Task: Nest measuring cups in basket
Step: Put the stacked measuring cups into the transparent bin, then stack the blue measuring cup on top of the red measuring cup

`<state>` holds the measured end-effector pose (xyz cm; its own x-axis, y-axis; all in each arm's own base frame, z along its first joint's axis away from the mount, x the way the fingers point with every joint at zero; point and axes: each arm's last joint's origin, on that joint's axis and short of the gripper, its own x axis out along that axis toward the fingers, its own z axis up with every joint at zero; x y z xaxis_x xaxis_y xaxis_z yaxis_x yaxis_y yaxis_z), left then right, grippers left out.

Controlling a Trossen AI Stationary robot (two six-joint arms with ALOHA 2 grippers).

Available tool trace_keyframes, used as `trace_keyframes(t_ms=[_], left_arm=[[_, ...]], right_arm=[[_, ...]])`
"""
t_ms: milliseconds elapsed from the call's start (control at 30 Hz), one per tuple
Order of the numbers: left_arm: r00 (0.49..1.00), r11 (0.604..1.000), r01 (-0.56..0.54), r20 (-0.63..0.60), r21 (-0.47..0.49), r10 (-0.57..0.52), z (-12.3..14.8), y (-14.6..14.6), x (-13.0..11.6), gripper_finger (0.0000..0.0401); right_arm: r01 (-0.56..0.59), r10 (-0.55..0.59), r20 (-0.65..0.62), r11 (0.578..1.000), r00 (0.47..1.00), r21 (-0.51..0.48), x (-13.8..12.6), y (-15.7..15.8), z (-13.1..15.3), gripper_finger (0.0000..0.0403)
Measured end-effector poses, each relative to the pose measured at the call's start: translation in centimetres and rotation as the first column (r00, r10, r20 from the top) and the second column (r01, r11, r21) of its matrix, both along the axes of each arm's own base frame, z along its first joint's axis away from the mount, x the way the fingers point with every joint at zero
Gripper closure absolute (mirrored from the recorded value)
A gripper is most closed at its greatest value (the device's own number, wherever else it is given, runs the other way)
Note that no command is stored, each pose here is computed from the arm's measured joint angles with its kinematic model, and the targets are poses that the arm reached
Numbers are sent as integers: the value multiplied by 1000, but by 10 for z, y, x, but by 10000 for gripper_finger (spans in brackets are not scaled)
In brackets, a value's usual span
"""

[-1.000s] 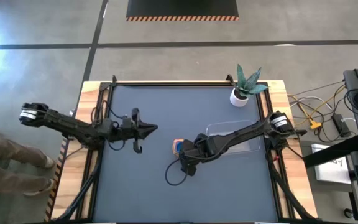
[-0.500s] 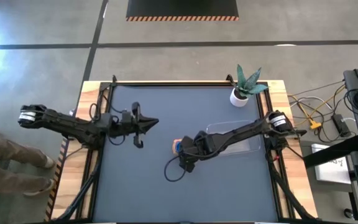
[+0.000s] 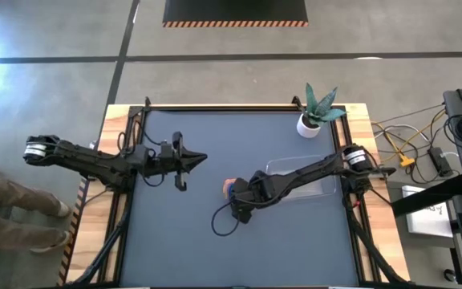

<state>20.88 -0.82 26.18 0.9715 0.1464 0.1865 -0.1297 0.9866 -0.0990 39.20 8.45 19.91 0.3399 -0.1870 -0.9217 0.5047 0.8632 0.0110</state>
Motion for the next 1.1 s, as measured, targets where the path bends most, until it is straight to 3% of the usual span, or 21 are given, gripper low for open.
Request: trace_keyframes(t_ms=[200, 600, 767, 933, 1100], left_arm=[[1000, 1000, 16, -2, 2, -16, 0, 0, 0, 401], [999, 1000, 18, -39, 0, -18, -5, -1, 0, 401], [984, 999, 49, -172, 2, -48, -17, -2, 2, 401], [926, 997, 71, -371, 6, -64, -38, -6, 1, 401], [898, 995, 95, -433, 16, -79, -49, -12, 5, 401]], right_arm=[[-4, 4, -52, 1000, 999, 4, 6, 2, -20, 30], [-13, 13, -16, 1000, 1000, 11, 10, 3, -3, 30], [-22, 22, -32, 1000, 999, 5, 8, 2, -2, 30], [-32, 32, -40, 999, 999, -19, 7, 2, -1, 30], [-31, 31, 0, 999, 1000, -29, 11, 1, 0, 30]])
